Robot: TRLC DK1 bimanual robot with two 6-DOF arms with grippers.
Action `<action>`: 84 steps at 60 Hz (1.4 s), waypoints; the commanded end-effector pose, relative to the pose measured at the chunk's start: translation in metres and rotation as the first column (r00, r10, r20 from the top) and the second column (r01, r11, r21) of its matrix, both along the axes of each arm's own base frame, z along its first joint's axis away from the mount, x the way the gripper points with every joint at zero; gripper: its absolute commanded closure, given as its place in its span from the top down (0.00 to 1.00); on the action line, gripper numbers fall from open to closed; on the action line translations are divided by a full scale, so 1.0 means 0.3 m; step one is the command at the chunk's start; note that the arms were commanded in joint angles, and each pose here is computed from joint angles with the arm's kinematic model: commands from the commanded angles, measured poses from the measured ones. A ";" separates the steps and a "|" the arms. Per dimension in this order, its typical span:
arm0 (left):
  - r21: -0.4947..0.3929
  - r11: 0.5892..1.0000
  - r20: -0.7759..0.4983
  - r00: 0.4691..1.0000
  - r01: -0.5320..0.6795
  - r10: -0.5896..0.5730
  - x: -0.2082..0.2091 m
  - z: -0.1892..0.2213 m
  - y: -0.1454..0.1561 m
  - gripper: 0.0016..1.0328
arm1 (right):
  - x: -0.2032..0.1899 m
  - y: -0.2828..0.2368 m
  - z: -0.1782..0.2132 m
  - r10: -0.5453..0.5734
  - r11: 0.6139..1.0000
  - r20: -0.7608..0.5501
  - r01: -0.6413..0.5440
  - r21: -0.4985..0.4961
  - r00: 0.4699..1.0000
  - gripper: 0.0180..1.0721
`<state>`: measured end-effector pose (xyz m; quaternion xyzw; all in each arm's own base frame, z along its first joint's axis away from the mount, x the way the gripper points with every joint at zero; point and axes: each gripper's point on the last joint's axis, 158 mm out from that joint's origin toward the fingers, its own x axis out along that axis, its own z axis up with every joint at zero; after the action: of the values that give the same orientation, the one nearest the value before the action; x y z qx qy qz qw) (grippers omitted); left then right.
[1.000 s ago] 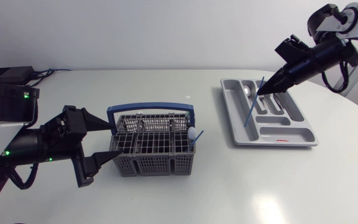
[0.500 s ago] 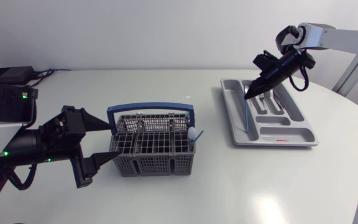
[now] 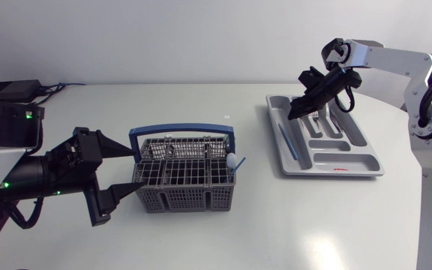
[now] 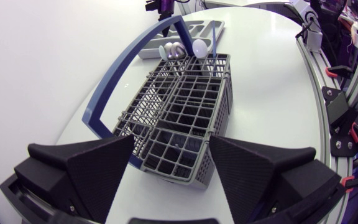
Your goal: Unload the cutlery basket into the drawer organizer.
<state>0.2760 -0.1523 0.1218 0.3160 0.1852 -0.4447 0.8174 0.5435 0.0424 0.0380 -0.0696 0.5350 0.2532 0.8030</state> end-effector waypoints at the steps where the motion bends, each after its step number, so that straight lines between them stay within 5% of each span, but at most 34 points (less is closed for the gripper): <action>1: 0.016 1.000 -0.008 1.000 0.007 -0.007 -0.020 -0.030 0.011 0.85 | 0.003 -0.006 -0.007 -0.038 0.999 -0.010 0.038 0.007 0.999 0.95; 16: 0.017 1.000 0.004 1.000 -0.013 0.013 -0.021 -0.024 0.034 0.87 | -0.217 0.175 0.274 0.168 0.976 0.247 -0.196 0.095 0.954 0.96; 25: 0.012 1.000 0.010 1.000 -0.019 0.019 -0.026 -0.019 0.042 0.87 | -0.443 0.292 0.277 0.359 0.913 0.326 -0.402 0.073 0.875 0.95; 44: 0.016 1.000 -0.022 1.000 -0.011 0.011 -0.046 -0.033 0.037 0.89 | -0.780 0.445 0.216 0.567 0.754 0.369 -0.644 0.128 0.737 0.88; 53: 0.014 1.000 -0.030 0.999 -0.022 0.023 -0.045 -0.040 0.049 0.89 | -0.849 0.518 0.234 0.598 0.713 0.432 -0.694 0.097 0.675 0.85; 68: 0.015 1.000 -0.038 0.999 -0.025 0.026 -0.050 -0.051 0.054 0.89 | -0.859 0.606 0.250 0.595 0.698 0.489 -0.711 0.080 0.638 0.80; 84: 0.017 0.999 -0.031 0.999 -0.031 0.032 -0.045 -0.049 0.061 0.90 | -0.894 0.669 0.228 0.623 0.669 0.493 -0.740 0.067 0.608 0.53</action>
<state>0.2681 -0.1353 0.1146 0.3080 0.2051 -0.4291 0.8240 0.2841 0.2408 0.1211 -0.2225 0.2183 0.5869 0.7473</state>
